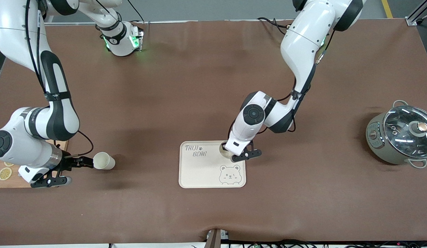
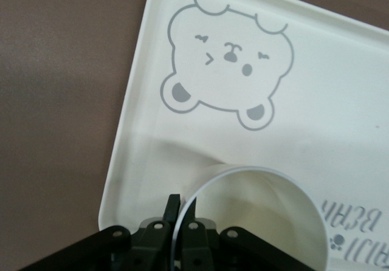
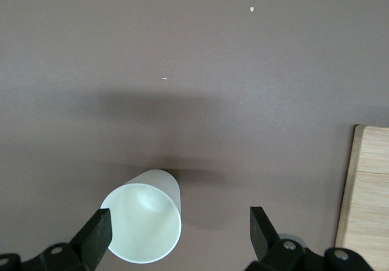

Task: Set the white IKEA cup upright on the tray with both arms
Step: 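Lower the cup onto the tray and open the left gripper, then withdraw the left gripper while the right gripper closes on the cup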

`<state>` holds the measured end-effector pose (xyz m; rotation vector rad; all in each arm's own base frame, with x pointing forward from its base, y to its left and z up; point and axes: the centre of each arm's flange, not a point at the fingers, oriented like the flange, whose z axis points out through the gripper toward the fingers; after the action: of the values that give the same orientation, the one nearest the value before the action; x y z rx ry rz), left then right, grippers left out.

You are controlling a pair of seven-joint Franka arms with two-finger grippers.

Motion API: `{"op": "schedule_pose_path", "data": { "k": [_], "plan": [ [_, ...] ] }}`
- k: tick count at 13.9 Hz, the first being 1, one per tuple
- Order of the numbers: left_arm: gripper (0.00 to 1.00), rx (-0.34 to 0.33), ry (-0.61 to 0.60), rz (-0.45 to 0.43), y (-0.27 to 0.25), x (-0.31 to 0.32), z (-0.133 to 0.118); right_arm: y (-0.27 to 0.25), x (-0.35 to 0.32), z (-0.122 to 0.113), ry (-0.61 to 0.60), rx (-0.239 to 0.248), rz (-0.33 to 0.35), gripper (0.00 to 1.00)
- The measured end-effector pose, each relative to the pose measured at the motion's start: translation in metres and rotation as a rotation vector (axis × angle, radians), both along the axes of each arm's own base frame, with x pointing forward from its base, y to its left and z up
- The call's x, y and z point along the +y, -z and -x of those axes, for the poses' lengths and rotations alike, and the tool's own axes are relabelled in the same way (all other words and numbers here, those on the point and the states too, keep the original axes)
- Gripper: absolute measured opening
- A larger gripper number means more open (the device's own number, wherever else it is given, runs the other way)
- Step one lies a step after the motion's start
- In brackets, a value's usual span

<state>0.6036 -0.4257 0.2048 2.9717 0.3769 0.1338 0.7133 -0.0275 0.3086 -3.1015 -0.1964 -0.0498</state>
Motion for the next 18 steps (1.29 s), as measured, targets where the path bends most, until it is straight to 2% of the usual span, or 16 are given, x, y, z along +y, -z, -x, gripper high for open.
{"op": "schedule_pose_path", "data": {
  "k": [1,2,7,11,15,18],
  "plan": [
    [0.04,-0.008,0.003,-0.004,-0.001,-0.002,0.0,0.002,0.0,0.001,-0.014,0.005,0.0,1.0],
    [0.1,-0.013,0.004,-0.008,-0.002,-0.002,-0.001,0.005,0.0,0.003,-0.03,0.013,0.0,1.0],
    [0.6,-0.035,-0.048,0.015,-0.02,-0.007,-0.006,0.018,-0.007,0.015,-0.105,0.046,0.0,1.0],
    [0.99,-0.028,-0.063,0.004,-0.059,-0.004,-0.009,0.026,-0.013,0.02,-0.123,0.041,0.004,1.0],
    [1.0,-0.002,-0.061,-0.052,-0.118,0.024,-0.017,0.042,-0.014,0.025,-0.126,0.007,0.011,1.0],
    [1.0,-0.038,-0.042,-0.057,-0.169,0.085,-0.046,0.048,-0.014,0.027,-0.125,-0.021,0.017,1.0]
  ]
}}
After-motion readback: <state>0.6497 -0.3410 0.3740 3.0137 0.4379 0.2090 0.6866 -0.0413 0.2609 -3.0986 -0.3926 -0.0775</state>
